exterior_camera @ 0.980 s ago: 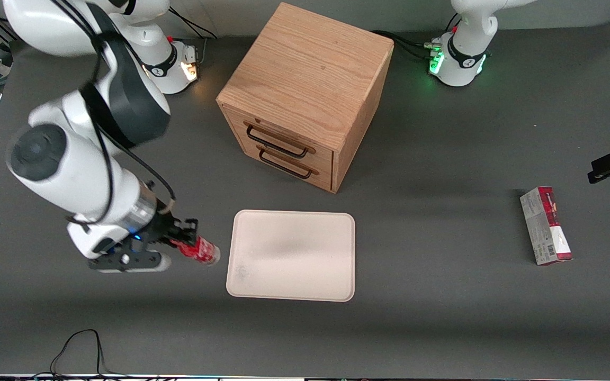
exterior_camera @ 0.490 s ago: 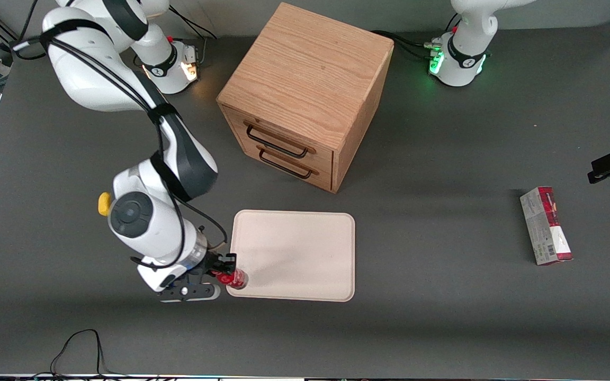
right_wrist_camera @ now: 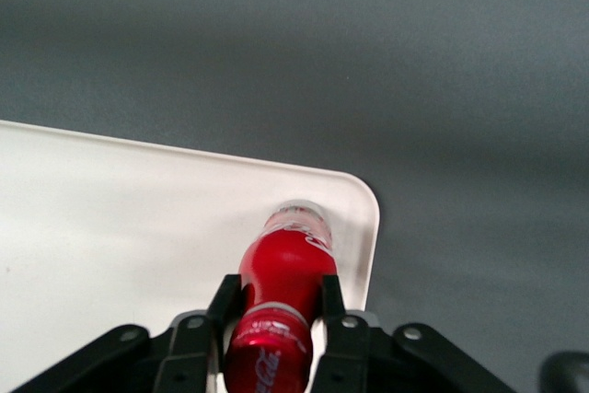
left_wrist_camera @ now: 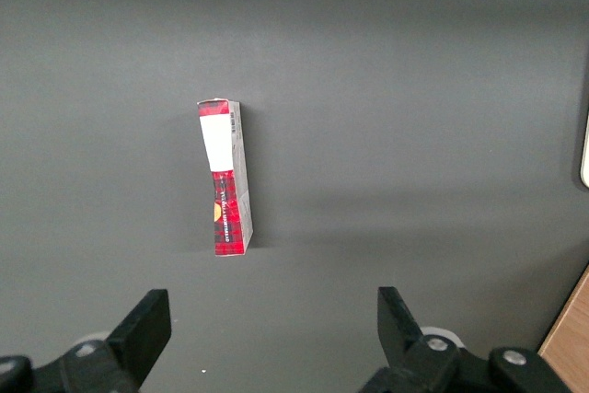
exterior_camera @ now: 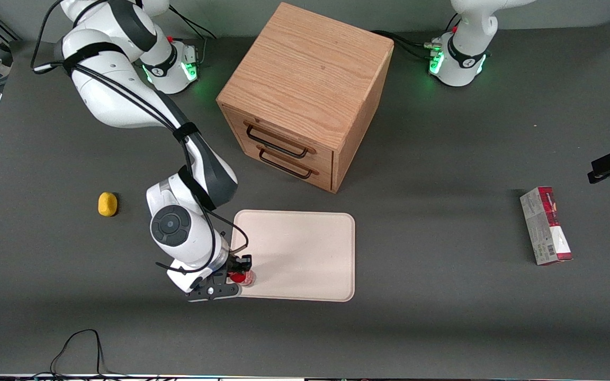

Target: Place coke bottle on tray

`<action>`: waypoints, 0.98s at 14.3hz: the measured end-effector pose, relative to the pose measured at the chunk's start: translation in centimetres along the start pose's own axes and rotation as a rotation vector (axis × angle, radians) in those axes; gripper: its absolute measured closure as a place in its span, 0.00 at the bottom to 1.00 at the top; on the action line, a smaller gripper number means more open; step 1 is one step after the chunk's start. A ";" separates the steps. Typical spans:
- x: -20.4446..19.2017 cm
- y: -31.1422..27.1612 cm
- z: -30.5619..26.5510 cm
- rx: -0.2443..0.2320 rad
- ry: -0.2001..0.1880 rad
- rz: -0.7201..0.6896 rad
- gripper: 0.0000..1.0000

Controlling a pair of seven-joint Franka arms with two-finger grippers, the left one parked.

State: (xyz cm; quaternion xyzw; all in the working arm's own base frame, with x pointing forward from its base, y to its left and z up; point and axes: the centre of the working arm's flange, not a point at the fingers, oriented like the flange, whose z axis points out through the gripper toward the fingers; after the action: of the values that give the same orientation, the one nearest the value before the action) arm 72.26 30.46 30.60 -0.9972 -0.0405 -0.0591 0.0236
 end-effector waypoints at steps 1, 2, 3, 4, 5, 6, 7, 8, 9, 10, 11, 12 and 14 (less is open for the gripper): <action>0.0 -0.2 0.0 0.001 0.002 0.001 0.46; -0.1 -0.4 0.0 0.002 0.008 0.001 0.35; -0.1 -0.6 0.0 0.001 0.014 0.000 0.26; 0.0 -0.7 -0.2 -0.001 0.021 -0.003 0.15; 0.0 -0.7 -0.8 -0.005 0.029 -0.006 0.06; 0.1 -0.6 -1.9 -0.013 0.031 -0.005 0.00; 0.1 -0.2 -3.5 -0.032 0.025 -0.001 0.00; 0.0 0.3 -5.4 -0.056 0.020 0.003 0.00; -0.2 1.0 -7.8 -0.075 0.018 0.007 0.00; -0.8 1.9 -10.1 -0.076 0.012 0.006 0.00; -1.5 3.2 -12.5 -0.069 0.007 -0.006 0.00; -2.5 5.0 -14.9 -0.069 -0.004 -0.017 0.00; -5.3 9.6 -19.5 -0.089 -0.044 -0.025 0.00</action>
State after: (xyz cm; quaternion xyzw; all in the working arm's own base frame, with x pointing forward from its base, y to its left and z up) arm 65.59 19.48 48.95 -0.9977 -0.0510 -0.0393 -0.0223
